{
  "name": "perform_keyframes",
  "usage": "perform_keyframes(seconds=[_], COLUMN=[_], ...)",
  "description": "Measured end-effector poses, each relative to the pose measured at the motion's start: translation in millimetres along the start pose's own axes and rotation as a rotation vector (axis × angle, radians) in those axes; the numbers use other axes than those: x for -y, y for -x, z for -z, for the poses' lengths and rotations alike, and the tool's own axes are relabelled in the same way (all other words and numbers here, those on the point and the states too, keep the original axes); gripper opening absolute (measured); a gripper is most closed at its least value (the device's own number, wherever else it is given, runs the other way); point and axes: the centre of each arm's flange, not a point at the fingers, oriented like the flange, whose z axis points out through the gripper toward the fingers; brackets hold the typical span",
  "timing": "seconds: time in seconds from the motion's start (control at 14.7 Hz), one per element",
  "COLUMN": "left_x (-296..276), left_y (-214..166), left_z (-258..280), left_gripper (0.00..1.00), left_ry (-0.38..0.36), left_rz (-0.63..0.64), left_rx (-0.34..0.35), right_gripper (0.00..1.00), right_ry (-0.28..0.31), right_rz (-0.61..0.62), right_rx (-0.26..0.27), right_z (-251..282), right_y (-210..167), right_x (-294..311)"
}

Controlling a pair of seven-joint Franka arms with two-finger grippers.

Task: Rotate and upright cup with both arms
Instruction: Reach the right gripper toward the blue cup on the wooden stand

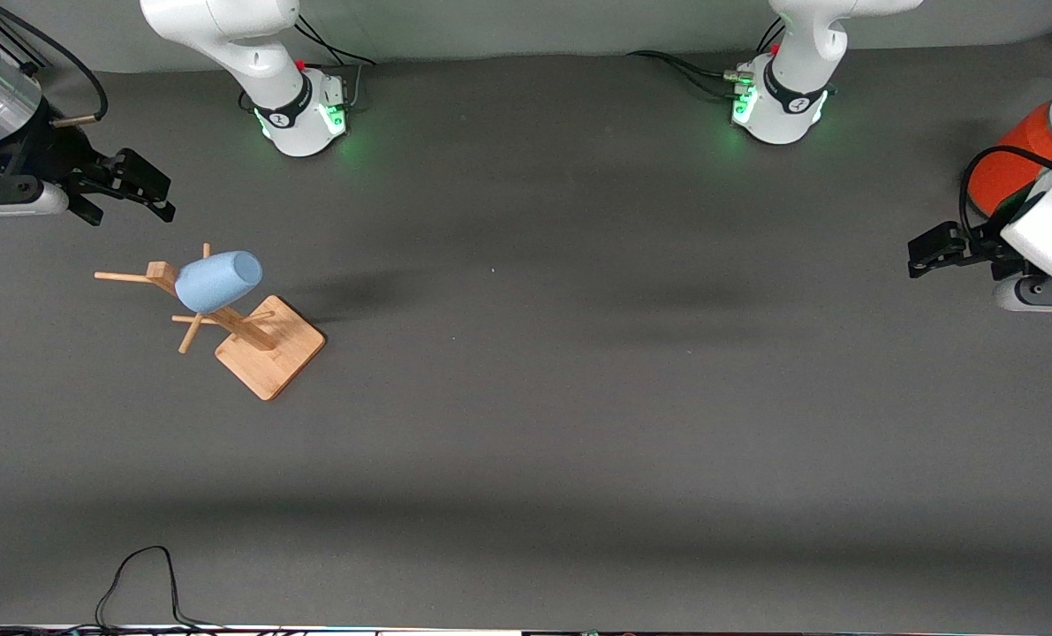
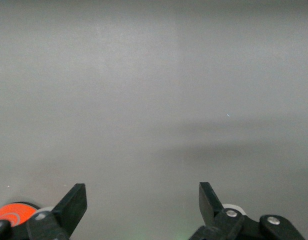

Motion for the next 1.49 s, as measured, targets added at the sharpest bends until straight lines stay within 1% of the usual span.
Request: perform_keyframes(seconds=[0.14, 0.41, 0.48, 0.54, 0.61, 0.68, 0.75, 0.82, 0.95, 1.09, 1.15, 1.29, 1.49], left_x=[0, 0, 0, 0, 0, 0, 0, 0, 0, 0, 0, 0, 0], left_y=[0, 0, 0, 0, 0, 0, 0, 0, 0, 0, 0, 0, 0], left_z=[0, 0, 0, 0, 0, 0, 0, 0, 0, 0, 0, 0, 0], left_gripper=[1.0, 1.0, 1.0, 1.0, 1.0, 1.0, 1.0, 1.0, 1.0, 1.0, 1.0, 1.0, 1.0], left_ry=[0.0, 0.0, 0.0, 0.0, 0.0, 0.0, 0.0, 0.0, 0.0, 0.0, 0.0, 0.0, 0.0], left_rz=[0.0, 0.0, 0.0, 0.0, 0.0, 0.0, 0.0, -0.001, 0.0, 0.0, 0.0, -0.001, -0.001], left_rx=[0.0, 0.0, 0.0, 0.0, 0.0, 0.0, 0.0, 0.0, 0.0, 0.0, 0.0, 0.0, 0.0], right_gripper=[1.0, 1.0, 1.0, 1.0, 1.0, 1.0, 1.0, 1.0, 1.0, 1.0, 1.0, 1.0, 1.0], right_ry=[0.001, -0.001, -0.009, -0.033, -0.072, -0.104, -0.119, -0.116, -0.09, -0.07, -0.063, -0.065, -0.118], right_rz=[0.0, -0.002, -0.006, -0.035, -0.118, -0.236, -0.363, -0.49, -0.735, -0.942, -1.008, -1.084, -1.173], right_rx=[0.034, 0.047, 0.053, 0.065, 0.082, 0.102, 0.125, 0.152, 0.203, 0.248, 0.267, 0.274, 0.306], right_z=[-1, -7, -10, -16, -22, -28, -34, -39, -49, -60, -67, -83, -102], right_y=[-7, -20, -26, -33, -40, -46, -50, -51, -49, -46, -45, -45, -46], right_x=[1, 1, 1, 1, -2, -8, -13, -15, -13, -9, -8, -13, -37])
